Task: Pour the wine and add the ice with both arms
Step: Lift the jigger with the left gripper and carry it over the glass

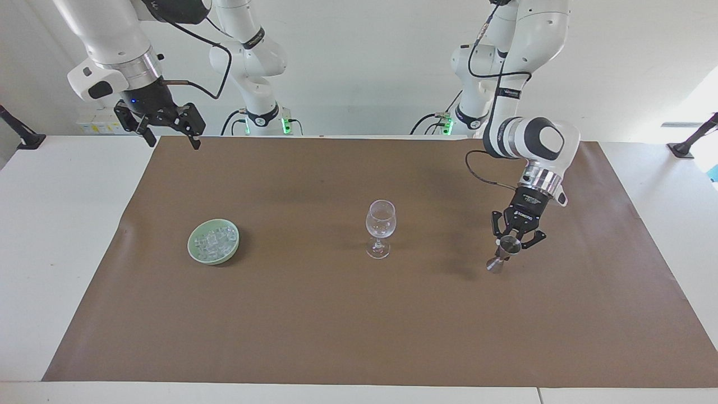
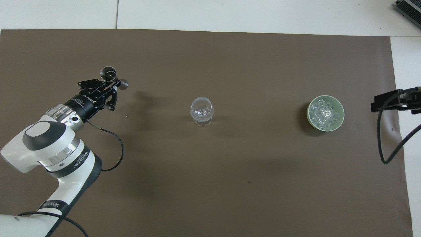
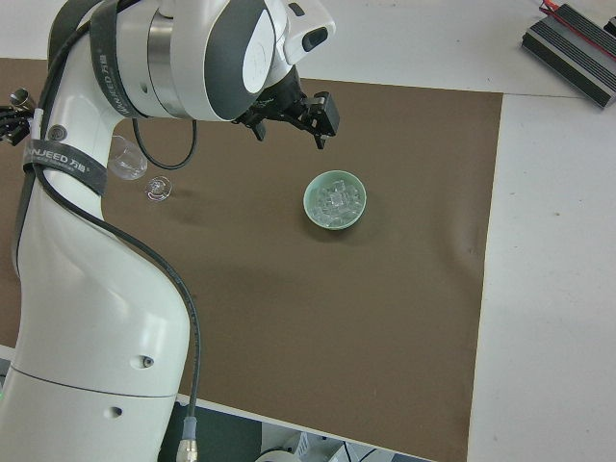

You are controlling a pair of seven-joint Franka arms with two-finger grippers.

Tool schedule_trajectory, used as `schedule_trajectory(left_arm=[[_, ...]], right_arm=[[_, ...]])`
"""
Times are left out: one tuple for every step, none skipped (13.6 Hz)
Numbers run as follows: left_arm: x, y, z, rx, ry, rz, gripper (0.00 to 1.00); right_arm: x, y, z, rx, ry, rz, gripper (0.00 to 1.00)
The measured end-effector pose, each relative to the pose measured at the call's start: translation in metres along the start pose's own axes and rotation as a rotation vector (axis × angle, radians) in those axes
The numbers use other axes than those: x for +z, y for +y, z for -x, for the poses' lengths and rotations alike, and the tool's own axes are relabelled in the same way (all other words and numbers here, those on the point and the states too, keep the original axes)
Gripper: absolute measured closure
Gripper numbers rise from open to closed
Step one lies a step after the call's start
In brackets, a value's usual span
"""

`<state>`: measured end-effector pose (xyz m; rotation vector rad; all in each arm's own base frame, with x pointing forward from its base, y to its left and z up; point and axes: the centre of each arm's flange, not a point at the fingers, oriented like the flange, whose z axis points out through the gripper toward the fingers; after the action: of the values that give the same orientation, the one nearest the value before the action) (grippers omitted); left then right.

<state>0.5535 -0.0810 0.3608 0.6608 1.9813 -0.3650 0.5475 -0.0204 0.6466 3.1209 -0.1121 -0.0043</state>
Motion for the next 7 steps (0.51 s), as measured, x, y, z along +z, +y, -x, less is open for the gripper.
schedule_trajectory(left_arm=[[0.002, -0.012, 0.012, -0.003, -0.001, 0.000, 0.82], [0.004, -0.024, 0.022, -0.003, -0.002, -0.001, 0.82], [0.005, -0.035, 0.032, -0.001, -0.005, -0.004, 0.82], [0.005, -0.045, 0.040, 0.006, -0.007, -0.005, 0.82], [0.005, -0.054, 0.048, 0.015, -0.007, -0.001, 0.82], [0.005, -0.063, 0.056, 0.024, -0.006, 0.003, 0.82], [0.004, -0.073, 0.063, 0.031, -0.006, 0.007, 0.82]], right_arm=[[0.000, 0.001, 0.000, 0.001, 0.000, 0.000, 0.00], [0.000, 0.002, 0.000, -0.002, 0.000, 0.000, 0.00], [0.000, 0.003, 0.000, -0.006, 0.000, 0.000, 0.00], [0.000, 0.004, 0.000, -0.005, 0.000, 0.000, 0.00], [0.000, 0.007, 0.000, -0.002, 0.000, 0.000, 0.00], [0.001, 0.010, 0.000, 0.004, -0.001, 0.000, 0.00], [0.001, 0.013, 0.000, 0.010, -0.002, 0.000, 0.00]])
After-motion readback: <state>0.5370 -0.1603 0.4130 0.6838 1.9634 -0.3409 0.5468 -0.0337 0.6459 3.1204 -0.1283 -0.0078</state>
